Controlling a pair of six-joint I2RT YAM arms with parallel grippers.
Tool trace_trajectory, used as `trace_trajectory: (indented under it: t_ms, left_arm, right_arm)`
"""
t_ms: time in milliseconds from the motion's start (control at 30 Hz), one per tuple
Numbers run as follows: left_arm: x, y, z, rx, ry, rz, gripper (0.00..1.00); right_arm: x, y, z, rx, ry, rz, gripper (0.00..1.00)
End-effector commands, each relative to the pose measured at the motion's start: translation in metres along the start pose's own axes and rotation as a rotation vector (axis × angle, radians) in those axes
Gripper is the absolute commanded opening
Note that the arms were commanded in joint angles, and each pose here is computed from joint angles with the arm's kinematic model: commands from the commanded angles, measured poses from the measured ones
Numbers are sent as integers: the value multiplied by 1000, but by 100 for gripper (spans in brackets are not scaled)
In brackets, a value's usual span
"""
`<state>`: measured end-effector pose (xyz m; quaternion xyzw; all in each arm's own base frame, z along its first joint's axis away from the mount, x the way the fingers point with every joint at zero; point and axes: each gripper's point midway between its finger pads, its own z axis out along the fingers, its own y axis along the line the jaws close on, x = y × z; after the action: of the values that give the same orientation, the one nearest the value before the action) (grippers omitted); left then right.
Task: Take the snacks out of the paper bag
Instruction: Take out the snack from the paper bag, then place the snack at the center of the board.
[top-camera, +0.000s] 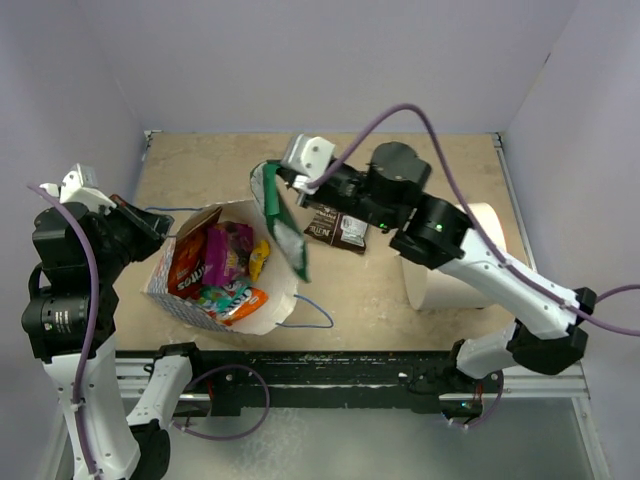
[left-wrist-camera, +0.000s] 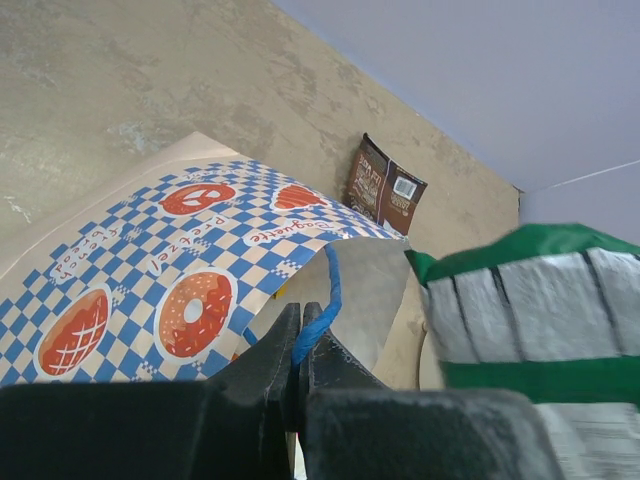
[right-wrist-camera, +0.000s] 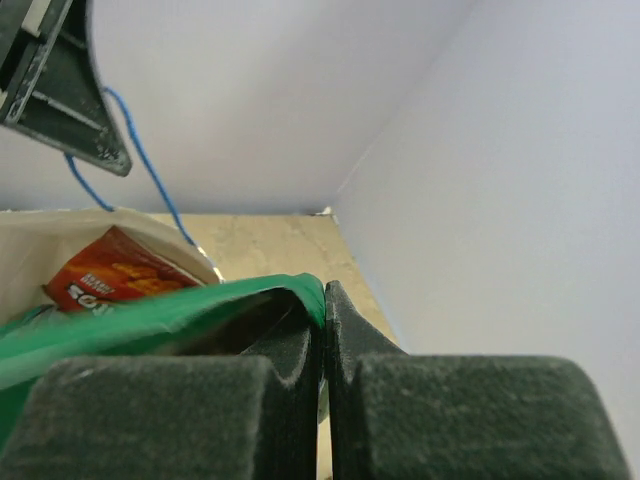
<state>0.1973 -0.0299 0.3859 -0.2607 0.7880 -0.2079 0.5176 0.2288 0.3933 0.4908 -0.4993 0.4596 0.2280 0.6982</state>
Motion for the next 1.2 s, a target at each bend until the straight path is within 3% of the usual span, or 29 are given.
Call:
trace_trajectory:
  t_ms: [0, 400, 800, 1167]
  left_arm:
    - [-12, -10, 0, 39, -52, 2, 0]
    - [-15, -14, -7, 51, -53, 13, 0]
    - [-18, -16, -9, 45, -46, 51, 0]
    - [-18, -11, -8, 25, -35, 106, 0]
  right_arm:
    - [-53, -53, -49, 201, -71, 15, 0]
    - [11, -85, -109, 470, 220, -44, 0]
    - [130, -69, -99, 545, 681, -81, 0]
    - [217, -74, -92, 605, 927, 80, 0]
